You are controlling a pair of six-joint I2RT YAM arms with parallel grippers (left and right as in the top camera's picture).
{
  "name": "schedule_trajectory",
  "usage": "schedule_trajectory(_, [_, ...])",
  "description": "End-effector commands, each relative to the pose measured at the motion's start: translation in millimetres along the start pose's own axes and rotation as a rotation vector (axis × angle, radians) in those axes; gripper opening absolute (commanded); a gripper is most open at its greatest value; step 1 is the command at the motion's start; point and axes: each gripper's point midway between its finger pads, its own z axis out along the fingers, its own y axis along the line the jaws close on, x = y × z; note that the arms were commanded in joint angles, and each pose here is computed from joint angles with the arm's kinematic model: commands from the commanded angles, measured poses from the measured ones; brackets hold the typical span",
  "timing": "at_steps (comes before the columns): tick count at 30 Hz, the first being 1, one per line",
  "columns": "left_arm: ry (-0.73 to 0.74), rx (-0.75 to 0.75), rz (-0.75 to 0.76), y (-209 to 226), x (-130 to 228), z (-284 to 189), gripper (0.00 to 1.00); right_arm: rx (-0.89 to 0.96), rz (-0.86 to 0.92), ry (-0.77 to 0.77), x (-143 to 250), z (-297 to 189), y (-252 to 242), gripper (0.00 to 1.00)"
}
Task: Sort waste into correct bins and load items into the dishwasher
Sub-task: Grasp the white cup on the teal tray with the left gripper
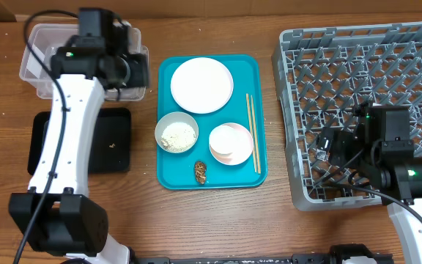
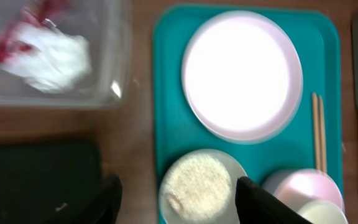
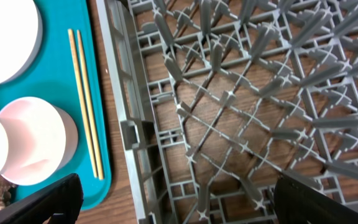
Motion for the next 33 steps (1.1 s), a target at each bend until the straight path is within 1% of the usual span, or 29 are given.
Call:
schedule_trajectory(1, [0.11, 0.091, 0.052, -43, 30, 3, 0.61, -0.029, -0.01, -0.047, -12, -9, 7, 1.0])
schedule_trajectory(5, [0.186, 0.125, 0.162, -84, 58, 5, 0.61, -0.029, -0.01, -0.045, -11, -9, 7, 1.0])
schedule_trajectory(8, [0.235, 0.145, 0.246, -114, 83, 10, 0.58, -0.027, -0.01, -0.039, -10, -9, 6, 1.0])
schedule_trajectory(12, [0.304, 0.157, 0.322, -137, 118, 22, 0.59, -0.025, -0.01, -0.031, -8, -9, 6, 1.0])
schedule_trajectory(16, [0.362, 0.158, 0.365, -147, 149, 41, 0.59, -0.025, -0.01, -0.031, -8, -8, 6, 1.0])
schedule_trajectory(19, [0.392, 0.146, 0.368, -147, 160, 53, 0.57, -0.025, -0.01, -0.031, -8, -8, 6, 1.0])
schedule_trajectory(20, [0.4, 0.133, 0.368, -145, 162, 57, 0.56, -0.025, -0.01, -0.03, -8, -8, 6, 1.0])
schedule_trajectory(25, [0.41, 0.077, 0.372, -137, 162, 77, 0.55, -0.024, -0.01, -0.026, -7, -8, 5, 1.0])
schedule_trajectory(29, [0.446, 0.064, 0.37, -134, 169, 89, 0.53, -0.022, -0.009, -0.019, -5, -8, 5, 1.0])
schedule_trajectory(31, [0.457, 0.059, 0.366, -133, 171, 94, 0.49, -0.022, -0.009, -0.019, -5, -8, 5, 1.0])
schedule_trajectory(32, [0.46, 0.058, 0.366, -133, 172, 97, 0.45, -0.022, -0.009, -0.019, -5, -8, 5, 1.0])
schedule_trajectory(33, [0.463, 0.059, 0.365, -133, 172, 99, 0.38, -0.022, -0.009, -0.019, -5, -8, 5, 1.0])
